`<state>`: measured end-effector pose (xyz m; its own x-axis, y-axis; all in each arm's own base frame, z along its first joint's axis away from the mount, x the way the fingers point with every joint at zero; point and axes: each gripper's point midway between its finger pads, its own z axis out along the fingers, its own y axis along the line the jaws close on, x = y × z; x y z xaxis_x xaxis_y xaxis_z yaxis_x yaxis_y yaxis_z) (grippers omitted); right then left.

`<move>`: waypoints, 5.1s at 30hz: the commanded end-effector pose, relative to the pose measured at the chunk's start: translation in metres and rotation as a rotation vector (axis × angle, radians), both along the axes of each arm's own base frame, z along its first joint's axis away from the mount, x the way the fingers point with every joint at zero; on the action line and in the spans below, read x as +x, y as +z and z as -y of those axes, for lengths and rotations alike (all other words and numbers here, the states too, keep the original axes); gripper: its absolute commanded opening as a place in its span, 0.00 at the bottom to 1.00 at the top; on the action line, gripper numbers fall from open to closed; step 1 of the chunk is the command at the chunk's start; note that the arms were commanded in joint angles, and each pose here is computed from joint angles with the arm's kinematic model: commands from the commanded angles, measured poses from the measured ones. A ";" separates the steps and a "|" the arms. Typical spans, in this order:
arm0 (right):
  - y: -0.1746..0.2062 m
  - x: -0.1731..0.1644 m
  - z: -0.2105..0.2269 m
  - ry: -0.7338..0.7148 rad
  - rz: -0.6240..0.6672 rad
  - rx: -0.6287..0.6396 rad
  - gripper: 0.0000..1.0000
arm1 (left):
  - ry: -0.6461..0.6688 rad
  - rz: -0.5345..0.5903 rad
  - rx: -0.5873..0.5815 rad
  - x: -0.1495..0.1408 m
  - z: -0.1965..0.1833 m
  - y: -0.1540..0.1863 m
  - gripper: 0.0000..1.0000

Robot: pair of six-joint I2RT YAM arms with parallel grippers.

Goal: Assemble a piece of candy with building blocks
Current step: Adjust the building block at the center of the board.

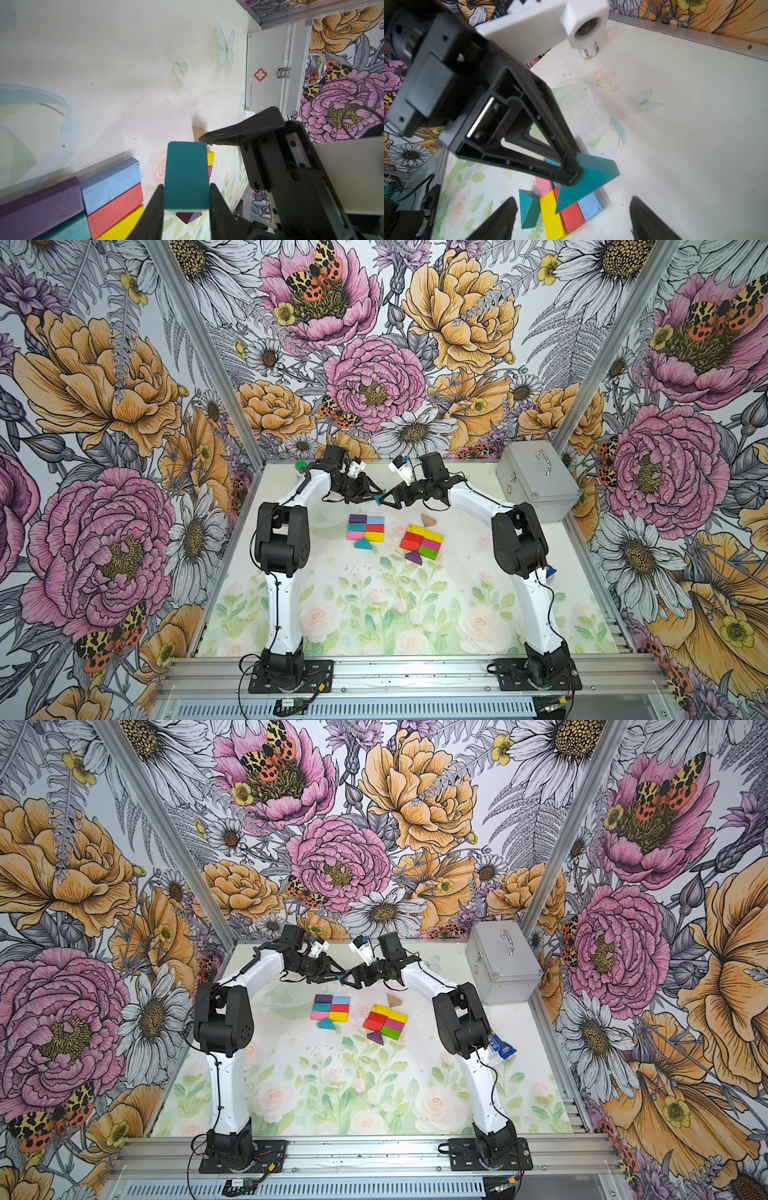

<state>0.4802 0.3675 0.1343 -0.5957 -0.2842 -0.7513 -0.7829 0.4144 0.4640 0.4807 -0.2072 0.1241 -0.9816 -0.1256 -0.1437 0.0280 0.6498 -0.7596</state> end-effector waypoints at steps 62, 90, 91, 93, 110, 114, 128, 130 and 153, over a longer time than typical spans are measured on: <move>0.016 -0.015 0.017 0.141 0.362 -0.157 0.80 | -0.103 0.027 -0.122 -0.020 0.032 0.027 0.29; 0.025 -0.003 0.009 0.123 0.449 -0.208 0.68 | -0.129 0.003 -0.139 -0.023 0.043 0.019 0.29; 0.024 -0.002 0.010 0.119 0.449 -0.214 0.68 | -0.129 0.003 -0.140 -0.023 0.043 0.019 0.29; 0.022 0.000 0.011 0.113 0.452 -0.222 0.68 | -0.129 0.004 -0.140 -0.023 0.043 0.019 0.29; 0.025 -0.009 0.013 0.156 0.478 -0.215 0.56 | -0.137 0.002 -0.143 -0.026 0.044 0.019 0.26; 0.027 -0.012 0.012 0.167 0.487 -0.209 0.51 | -0.137 -0.005 -0.144 -0.026 0.044 0.016 0.26; 0.027 -0.012 0.016 0.165 0.501 -0.228 0.56 | -0.137 -0.005 -0.152 -0.027 0.043 0.018 0.25; 0.028 -0.013 0.016 0.170 0.504 -0.224 0.50 | -0.137 -0.002 -0.149 -0.026 0.042 0.019 0.24; 0.031 -0.006 0.017 0.136 0.446 -0.185 0.08 | -0.136 0.010 -0.157 -0.024 0.042 0.026 0.38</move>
